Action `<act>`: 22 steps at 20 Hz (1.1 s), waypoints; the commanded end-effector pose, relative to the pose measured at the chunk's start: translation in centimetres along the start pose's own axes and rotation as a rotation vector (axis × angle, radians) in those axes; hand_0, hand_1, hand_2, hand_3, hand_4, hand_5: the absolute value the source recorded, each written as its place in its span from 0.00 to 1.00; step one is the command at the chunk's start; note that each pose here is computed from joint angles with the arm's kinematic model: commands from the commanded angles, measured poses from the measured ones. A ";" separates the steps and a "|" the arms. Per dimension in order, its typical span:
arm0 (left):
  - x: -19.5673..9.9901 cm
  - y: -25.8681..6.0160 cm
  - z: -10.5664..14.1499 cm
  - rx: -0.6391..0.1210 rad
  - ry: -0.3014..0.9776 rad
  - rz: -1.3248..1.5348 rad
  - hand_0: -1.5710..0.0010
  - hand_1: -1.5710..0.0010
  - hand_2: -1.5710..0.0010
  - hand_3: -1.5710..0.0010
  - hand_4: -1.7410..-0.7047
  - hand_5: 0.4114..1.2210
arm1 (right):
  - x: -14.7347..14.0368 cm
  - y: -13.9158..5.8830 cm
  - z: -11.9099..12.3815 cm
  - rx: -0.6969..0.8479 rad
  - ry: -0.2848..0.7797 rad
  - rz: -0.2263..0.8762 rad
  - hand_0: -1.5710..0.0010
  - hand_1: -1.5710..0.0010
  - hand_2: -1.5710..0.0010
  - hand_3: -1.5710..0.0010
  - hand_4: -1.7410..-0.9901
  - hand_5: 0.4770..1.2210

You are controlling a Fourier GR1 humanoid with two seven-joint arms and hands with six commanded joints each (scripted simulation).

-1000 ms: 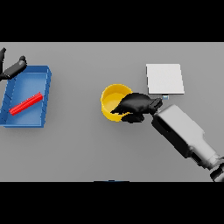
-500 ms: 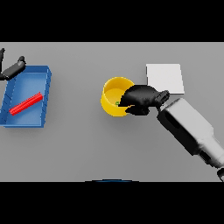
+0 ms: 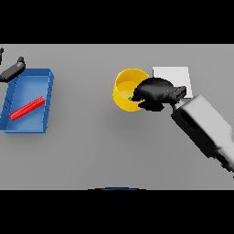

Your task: Pick up the red beaker and tilt it to pour out 1 green nut into yellow bowl. Pick up the yellow bowl and place it on the metallic measuring scale.

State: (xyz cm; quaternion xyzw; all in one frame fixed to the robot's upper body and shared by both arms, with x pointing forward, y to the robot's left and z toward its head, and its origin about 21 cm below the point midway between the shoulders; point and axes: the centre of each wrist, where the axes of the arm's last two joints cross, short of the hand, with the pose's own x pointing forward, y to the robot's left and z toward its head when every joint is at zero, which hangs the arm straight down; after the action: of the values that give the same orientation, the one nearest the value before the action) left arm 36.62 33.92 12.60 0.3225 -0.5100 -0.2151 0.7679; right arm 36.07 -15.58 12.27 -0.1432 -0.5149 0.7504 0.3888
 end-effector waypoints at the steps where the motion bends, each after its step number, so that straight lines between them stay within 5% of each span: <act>1: -0.1 0.1 -0.1 0.004 -0.001 -0.008 1.00 1.00 1.00 1.00 0.92 0.42 | -0.4 0.0 0.3 -0.005 0.014 0.007 0.05 0.02 0.00 0.17 0.02 1.00; 6: 0.2 0.3 0.0 0.002 0.003 0.006 1.00 1.00 1.00 1.00 0.90 0.42 | -3.5 -1.4 1.6 -0.045 0.133 0.014 0.02 0.01 0.00 0.10 0.02 1.00; 12: 0.4 0.6 -0.3 0.012 0.003 0.006 1.00 1.00 1.00 1.00 0.91 0.42 | -6.3 -1.3 1.9 -0.056 0.212 0.009 0.00 0.00 0.00 0.19 0.02 1.00; 22: 0.2 0.6 0.7 0.012 0.037 0.022 1.00 1.00 1.00 1.00 0.87 0.45 | -11.6 0.8 2.0 -0.052 0.412 -0.072 0.05 0.14 0.09 0.02 0.01 1.00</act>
State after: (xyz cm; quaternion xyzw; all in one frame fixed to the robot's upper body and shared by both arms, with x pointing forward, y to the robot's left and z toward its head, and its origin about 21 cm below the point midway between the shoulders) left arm 36.09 34.04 13.35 0.3256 -0.5003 -0.1974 0.7777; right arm 42.12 -25.55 10.25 -0.2855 -0.4479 0.6771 0.5094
